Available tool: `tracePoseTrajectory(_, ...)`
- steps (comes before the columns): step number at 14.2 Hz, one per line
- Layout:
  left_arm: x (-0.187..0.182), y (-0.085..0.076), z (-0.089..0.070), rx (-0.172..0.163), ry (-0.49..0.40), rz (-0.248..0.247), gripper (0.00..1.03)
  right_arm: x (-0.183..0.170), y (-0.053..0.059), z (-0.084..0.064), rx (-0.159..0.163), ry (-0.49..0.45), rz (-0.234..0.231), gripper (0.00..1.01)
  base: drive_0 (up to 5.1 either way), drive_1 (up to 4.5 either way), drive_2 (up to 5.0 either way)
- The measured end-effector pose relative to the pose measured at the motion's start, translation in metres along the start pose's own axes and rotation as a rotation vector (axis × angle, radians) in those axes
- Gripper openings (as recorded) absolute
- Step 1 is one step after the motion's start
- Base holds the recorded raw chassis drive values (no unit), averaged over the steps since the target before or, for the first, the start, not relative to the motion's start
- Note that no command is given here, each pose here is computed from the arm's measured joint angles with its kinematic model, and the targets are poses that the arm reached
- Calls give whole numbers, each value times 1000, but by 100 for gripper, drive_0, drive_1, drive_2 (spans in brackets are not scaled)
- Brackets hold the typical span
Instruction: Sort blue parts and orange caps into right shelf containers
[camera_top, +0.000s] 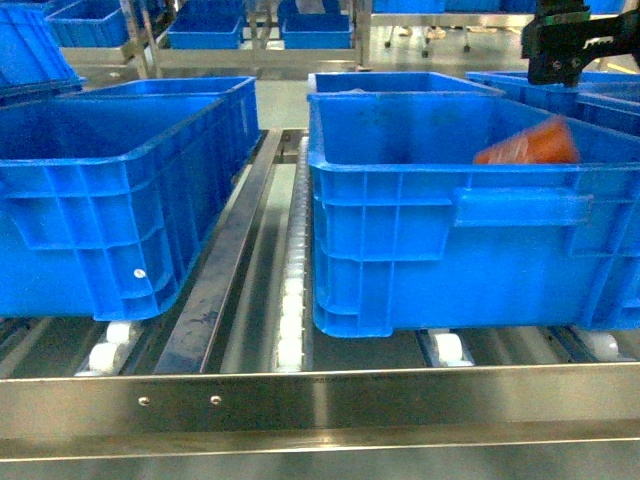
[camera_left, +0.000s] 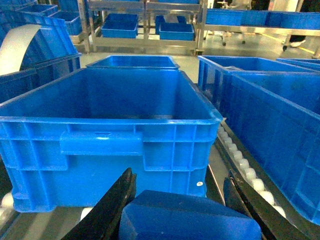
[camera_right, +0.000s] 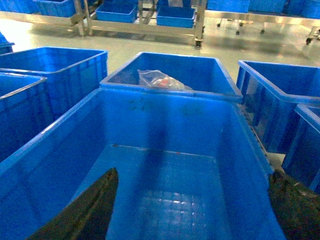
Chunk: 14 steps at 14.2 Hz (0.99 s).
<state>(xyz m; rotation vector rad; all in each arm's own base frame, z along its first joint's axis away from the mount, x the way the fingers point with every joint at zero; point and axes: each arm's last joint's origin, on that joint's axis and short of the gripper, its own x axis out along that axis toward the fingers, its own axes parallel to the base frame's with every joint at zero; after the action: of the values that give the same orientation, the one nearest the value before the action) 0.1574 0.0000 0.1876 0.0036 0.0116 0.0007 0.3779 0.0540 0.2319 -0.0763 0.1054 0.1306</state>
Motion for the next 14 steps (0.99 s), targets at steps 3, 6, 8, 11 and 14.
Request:
tracePoseTrajectory(3,0,0,0,0,0,0,45,-79,-8,-11,24,-58,20,98,0,0,0)
tracePoseTrajectory(6,0,0,0,0,0,0,45,-136,-10,-46,8,23,-8,98,0,0,0)
tracePoseTrajectory(8,2,-4,0,19,108,114,45,-139,-10,-43,-20,3,-12,98,0,0,0)
tracePoseTrajectory(11,28,15,28,28,137,385,45,-139,-11,-44,-29,7,-18,98,0,0,0)
tracePoseTrajectory(14,102,31,63,37,27,266,45,-139,-9,-44,-30,6,-13,98,0,0,0)
